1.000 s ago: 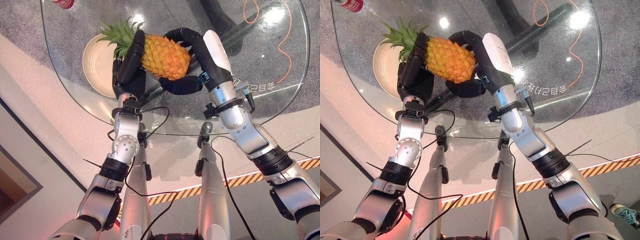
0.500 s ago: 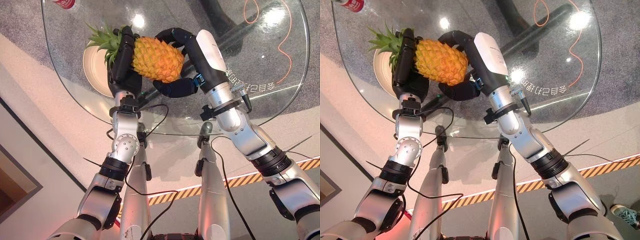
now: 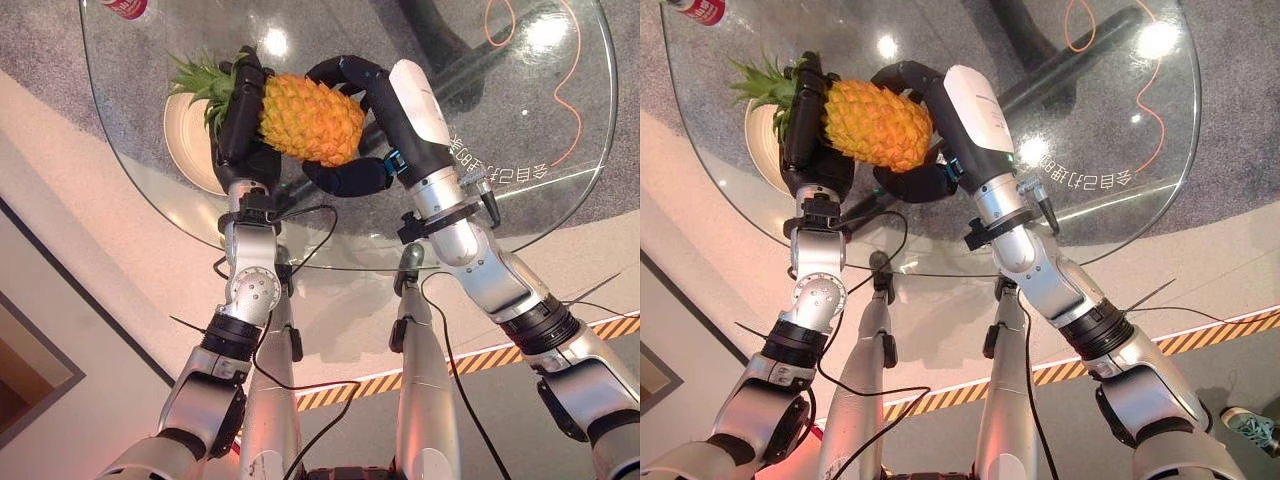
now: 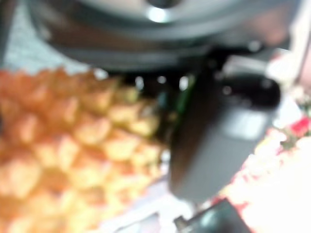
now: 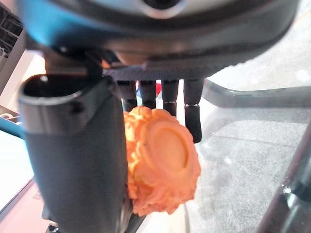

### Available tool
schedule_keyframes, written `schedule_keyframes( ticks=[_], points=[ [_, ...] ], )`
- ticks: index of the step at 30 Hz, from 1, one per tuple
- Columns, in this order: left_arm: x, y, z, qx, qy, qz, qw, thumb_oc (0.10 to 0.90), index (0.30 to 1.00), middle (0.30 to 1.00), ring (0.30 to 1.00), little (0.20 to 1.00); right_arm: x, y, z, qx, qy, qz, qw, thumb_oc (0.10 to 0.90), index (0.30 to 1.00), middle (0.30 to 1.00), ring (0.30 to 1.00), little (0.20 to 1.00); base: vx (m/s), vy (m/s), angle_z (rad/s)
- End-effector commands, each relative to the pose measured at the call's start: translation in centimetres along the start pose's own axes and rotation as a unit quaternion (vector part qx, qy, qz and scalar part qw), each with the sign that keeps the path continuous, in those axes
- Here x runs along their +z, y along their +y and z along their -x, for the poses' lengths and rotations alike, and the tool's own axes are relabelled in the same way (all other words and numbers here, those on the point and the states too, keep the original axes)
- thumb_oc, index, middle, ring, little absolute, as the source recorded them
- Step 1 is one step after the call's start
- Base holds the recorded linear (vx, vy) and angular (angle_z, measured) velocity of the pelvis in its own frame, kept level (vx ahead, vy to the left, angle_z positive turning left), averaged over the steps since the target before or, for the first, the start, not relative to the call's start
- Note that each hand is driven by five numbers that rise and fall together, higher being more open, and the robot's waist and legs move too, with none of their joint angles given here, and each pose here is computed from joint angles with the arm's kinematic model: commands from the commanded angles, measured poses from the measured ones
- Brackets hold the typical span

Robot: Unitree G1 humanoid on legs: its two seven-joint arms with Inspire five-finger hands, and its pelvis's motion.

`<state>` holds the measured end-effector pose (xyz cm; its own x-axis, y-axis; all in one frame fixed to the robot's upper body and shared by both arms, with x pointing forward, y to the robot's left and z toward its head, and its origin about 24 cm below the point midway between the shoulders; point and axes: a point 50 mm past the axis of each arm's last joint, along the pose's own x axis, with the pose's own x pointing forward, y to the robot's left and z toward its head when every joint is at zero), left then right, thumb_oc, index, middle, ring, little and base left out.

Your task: Pick up the fruit to the plate

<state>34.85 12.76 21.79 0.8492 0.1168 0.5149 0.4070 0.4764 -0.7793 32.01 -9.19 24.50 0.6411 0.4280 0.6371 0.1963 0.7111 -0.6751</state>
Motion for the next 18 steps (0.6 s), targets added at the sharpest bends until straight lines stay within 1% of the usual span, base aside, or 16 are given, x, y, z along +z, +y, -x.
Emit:
schedule_keyframes(
  ticks=[1,8,18],
  points=[
    [2.8,-6.0,-0.7,-0.152,-0.085,-0.007,0.985,0.100,0.300,0.300,0.300,0.200,5.2,-4.0,-1.9,-0.126,-0.130,-0.032,0.983,0.800,0.900,0.900,0.900,0.900,0.00,0.000,0.00],
    [3.2,-6.0,-0.8,-0.144,-0.101,-0.016,0.984,0.100,0.300,0.300,0.300,0.200,5.2,-4.3,-1.9,-0.143,-0.126,-0.034,0.981,0.800,0.900,0.900,0.900,0.900,0.00,0.000,0.00],
    [4.0,-5.5,-0.7,-0.113,-0.135,-0.019,0.984,0.100,0.300,0.300,0.300,0.200,5.1,-4.3,-1.7,-0.151,-0.125,-0.032,0.980,0.800,0.900,0.900,0.900,0.900,0.00,0.000,0.00]
  ],
)
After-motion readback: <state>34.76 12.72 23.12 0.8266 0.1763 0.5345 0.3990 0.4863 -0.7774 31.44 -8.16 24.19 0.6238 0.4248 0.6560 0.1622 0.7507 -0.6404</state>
